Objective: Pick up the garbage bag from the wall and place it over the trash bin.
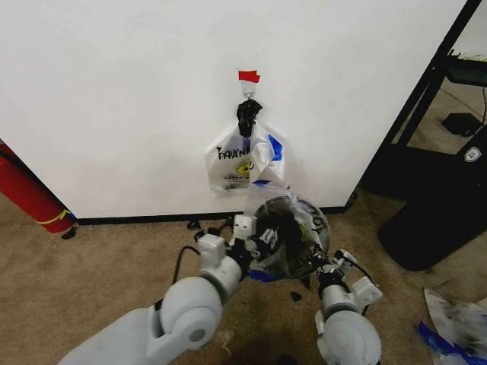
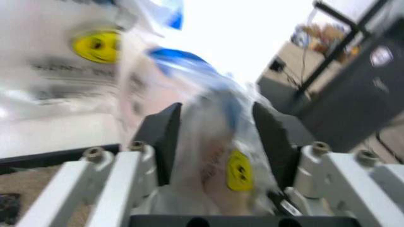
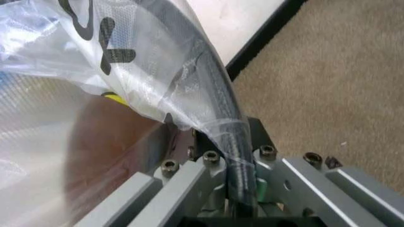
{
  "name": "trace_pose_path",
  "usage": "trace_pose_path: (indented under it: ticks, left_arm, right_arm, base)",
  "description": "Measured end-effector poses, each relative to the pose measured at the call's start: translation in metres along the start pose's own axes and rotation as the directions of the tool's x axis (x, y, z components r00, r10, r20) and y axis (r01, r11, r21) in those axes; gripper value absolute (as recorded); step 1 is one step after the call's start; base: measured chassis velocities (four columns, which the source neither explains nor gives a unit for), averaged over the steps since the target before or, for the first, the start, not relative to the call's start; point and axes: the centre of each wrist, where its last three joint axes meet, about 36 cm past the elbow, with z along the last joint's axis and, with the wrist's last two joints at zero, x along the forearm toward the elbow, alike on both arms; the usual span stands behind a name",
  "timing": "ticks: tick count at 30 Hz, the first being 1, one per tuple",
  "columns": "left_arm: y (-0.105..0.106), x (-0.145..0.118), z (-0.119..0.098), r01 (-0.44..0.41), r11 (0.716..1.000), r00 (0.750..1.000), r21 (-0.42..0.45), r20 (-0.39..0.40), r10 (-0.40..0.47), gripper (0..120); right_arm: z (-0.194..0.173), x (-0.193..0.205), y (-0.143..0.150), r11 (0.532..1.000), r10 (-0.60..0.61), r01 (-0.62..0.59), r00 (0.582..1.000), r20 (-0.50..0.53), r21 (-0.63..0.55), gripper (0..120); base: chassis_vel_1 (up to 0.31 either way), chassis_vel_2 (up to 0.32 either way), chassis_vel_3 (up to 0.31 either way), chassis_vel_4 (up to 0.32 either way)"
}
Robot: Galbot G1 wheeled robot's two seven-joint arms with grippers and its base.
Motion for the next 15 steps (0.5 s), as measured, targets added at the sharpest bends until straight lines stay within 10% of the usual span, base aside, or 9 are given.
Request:
trace_pose_path:
  ticks: [15]
  left_arm:
    - [0.06,0.04,0.044,-0.037,0.882,0.996,0.469,-0.057,0.072,98]
  right_arm:
    - [-0.029,-0.006,-0.001,0.993,0.04,-0.049,0.996,-0.08,-0.108,0]
  base:
    - [0.0,0.0,0.0,0.0]
